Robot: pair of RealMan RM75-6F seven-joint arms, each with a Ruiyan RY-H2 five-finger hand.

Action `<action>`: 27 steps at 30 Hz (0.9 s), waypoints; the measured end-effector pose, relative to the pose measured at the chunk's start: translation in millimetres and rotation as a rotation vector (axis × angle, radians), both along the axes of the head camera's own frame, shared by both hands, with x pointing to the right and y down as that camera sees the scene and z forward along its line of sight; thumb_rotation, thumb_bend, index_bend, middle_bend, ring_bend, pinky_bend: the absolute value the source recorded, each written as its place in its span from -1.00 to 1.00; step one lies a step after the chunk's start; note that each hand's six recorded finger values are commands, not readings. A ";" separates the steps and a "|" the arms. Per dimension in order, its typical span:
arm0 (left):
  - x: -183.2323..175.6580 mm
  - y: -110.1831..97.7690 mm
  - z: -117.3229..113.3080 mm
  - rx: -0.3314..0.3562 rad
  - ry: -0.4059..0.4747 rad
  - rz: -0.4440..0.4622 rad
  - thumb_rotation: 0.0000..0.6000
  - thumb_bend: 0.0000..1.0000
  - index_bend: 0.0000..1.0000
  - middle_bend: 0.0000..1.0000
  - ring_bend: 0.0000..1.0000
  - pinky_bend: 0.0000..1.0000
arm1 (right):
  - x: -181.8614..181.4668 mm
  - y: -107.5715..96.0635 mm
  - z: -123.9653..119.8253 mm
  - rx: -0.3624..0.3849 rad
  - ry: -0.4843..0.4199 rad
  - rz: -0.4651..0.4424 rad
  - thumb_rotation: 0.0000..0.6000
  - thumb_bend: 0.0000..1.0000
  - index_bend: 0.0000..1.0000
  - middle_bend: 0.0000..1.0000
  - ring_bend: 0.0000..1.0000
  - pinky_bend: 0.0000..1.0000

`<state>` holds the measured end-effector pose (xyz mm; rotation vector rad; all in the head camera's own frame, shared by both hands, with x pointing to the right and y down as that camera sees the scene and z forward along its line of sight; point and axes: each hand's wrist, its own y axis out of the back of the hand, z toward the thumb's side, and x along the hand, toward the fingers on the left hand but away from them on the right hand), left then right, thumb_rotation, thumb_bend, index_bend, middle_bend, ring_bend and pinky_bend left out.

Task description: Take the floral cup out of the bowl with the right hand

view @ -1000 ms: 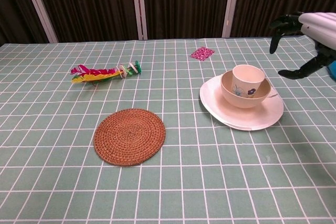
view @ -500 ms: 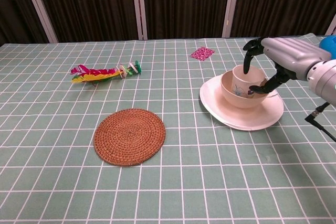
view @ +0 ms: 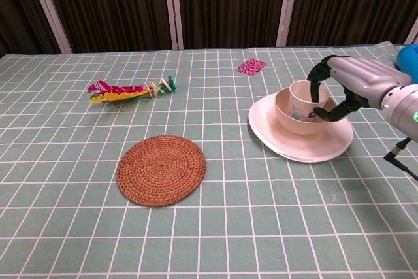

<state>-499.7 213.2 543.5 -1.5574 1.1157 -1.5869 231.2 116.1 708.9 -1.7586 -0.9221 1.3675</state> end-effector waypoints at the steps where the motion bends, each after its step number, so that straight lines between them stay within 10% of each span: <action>1: 0.0 -0.1 0.1 0.000 0.000 0.000 1.00 -1.00 -1.00 -1.00 -1.00 -1.00 | 0.1 0.8 0.9 -0.002 -0.003 0.000 1.00 -0.19 0.20 -0.59 -1.00 -1.00; 15: 0.5 -0.1 0.3 0.000 -0.003 0.002 1.00 -1.00 -1.00 -1.00 -1.00 -1.00 | 1.6 -5.8 -31.3 0.087 -0.045 -0.010 1.00 -0.15 0.29 -0.59 -1.00 -1.00; 27: 4.3 0.4 -0.7 0.004 -0.010 0.014 1.00 -1.00 -1.00 -1.00 -1.00 -1.00 | 98.4 -4.3 -92.2 0.176 0.049 0.103 1.00 -0.19 0.29 -0.59 -1.00 -1.00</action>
